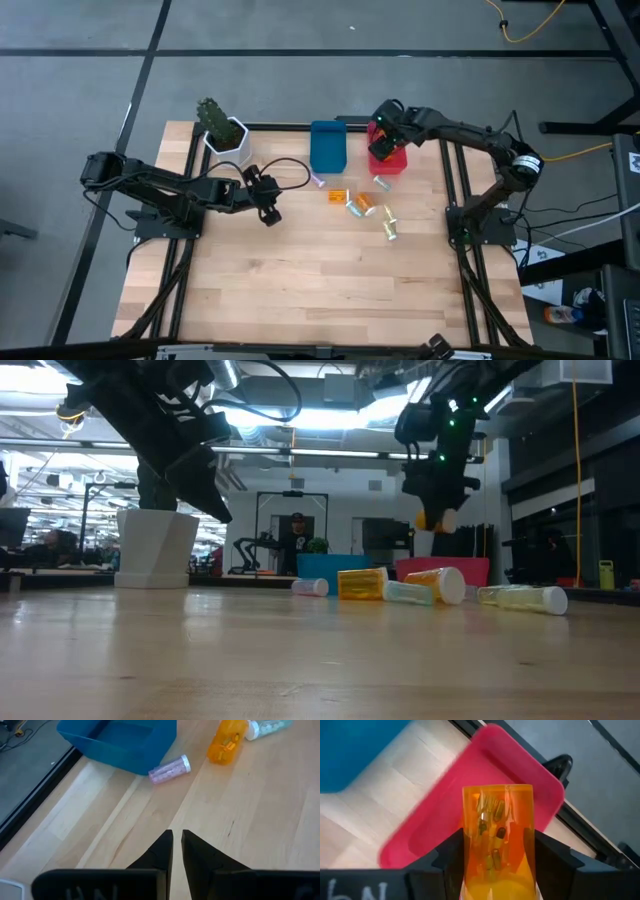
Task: Pick and place medicine bottles into bin by pill shape (circle, oval)
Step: Put the large orange pill bottle into the red bin
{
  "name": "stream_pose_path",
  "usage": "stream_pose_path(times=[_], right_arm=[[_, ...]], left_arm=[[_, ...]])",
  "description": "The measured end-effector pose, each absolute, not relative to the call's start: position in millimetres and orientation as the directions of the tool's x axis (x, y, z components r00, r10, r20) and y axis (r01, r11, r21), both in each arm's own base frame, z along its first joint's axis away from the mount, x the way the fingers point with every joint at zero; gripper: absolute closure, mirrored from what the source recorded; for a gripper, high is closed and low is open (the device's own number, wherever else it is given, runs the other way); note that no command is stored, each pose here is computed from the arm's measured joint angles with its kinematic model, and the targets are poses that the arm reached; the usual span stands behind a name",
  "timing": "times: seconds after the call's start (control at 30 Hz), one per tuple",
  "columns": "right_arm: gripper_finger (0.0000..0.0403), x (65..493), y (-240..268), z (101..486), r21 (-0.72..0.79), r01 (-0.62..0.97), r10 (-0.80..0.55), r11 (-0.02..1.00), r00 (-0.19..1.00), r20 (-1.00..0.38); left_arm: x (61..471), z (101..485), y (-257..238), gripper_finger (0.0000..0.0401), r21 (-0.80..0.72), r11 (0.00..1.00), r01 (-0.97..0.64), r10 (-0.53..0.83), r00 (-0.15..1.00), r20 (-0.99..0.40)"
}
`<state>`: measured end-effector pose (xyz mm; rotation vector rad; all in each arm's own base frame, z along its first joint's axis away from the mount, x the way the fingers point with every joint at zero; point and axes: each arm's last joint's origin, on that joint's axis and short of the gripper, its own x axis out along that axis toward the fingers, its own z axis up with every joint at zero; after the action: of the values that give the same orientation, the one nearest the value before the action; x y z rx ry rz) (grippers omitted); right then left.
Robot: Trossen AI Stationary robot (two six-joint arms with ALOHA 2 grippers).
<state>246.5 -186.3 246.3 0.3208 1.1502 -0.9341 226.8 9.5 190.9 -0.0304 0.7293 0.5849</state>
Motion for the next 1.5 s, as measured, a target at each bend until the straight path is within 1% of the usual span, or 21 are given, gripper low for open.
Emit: stream_pose_path(times=[0.2, 0.33, 0.4, 0.7, 0.8, 0.9, 1.13, 1.33, 1.5], right_arm=[[0.0189, 243.8, -189.1, 244.8, -0.214, 0.772, -0.448, 0.598, 0.101, -0.888], [0.0179, 245.2, -187.9, 244.4, -0.150, 0.767, -0.400, 0.624, 0.149, -0.905], [0.0176, 245.8, -187.3, 244.3, -0.123, 0.762, -0.377, 0.636, 0.168, -0.911], [0.0169, 245.5, -187.1, 244.1, -0.123, 0.765, -0.377, 0.632, 0.164, -0.912], [0.0169, 246.8, -182.5, 243.2, -0.067, 0.760, -0.319, 0.646, 0.189, -0.929], [0.0169, 250.8, -172.7, 242.1, -0.019, 0.731, -0.253, 0.683, 0.212, -0.944], [0.0169, 268.8, -134.1, 240.8, -0.001, 0.684, -0.197, 0.730, 0.209, -0.958], [0.0169, 284.2, -90.1, 240.2, -0.001, 0.577, -0.154, 0.816, 0.216, -0.964], [0.0169, 287.2, -61.7, 239.1, -0.016, 0.497, -0.124, 0.868, 0.184, -0.975]], left_arm=[[226.7, 190.9, 9.5, 0.0366, 0.173, 0.841, -0.513, 0.493, 0.594, -0.636], [226.8, 190.9, 9.4, 0.0366, 0.173, 0.841, -0.513, 0.493, 0.594, -0.636], [226.8, 190.9, 9.4, 0.0366, 0.173, 0.841, -0.513, 0.493, 0.594, -0.636], [226.7, 190.9, 9.4, 0.0366, 0.173, 0.841, -0.513, 0.493, 0.594, -0.636], [226.7, 190.9, 9.4, 0.0366, 0.173, 0.841, -0.512, 0.493, 0.594, -0.636], [226.7, 190.9, 9.4, 0.0366, 0.173, 0.841, -0.512, 0.493, 0.594, -0.636], [226.7, 190.8, 9.4, 0.0366, 0.173, 0.841, -0.513, 0.493, 0.593, -0.636], [226.7, 190.9, 9.4, 0.0366, 0.172, 0.841, -0.514, 0.493, 0.594, -0.636], [226.7, 190.8, 9.5, 0.0366, 0.172, 0.840, -0.514, 0.493, 0.593, -0.636]])
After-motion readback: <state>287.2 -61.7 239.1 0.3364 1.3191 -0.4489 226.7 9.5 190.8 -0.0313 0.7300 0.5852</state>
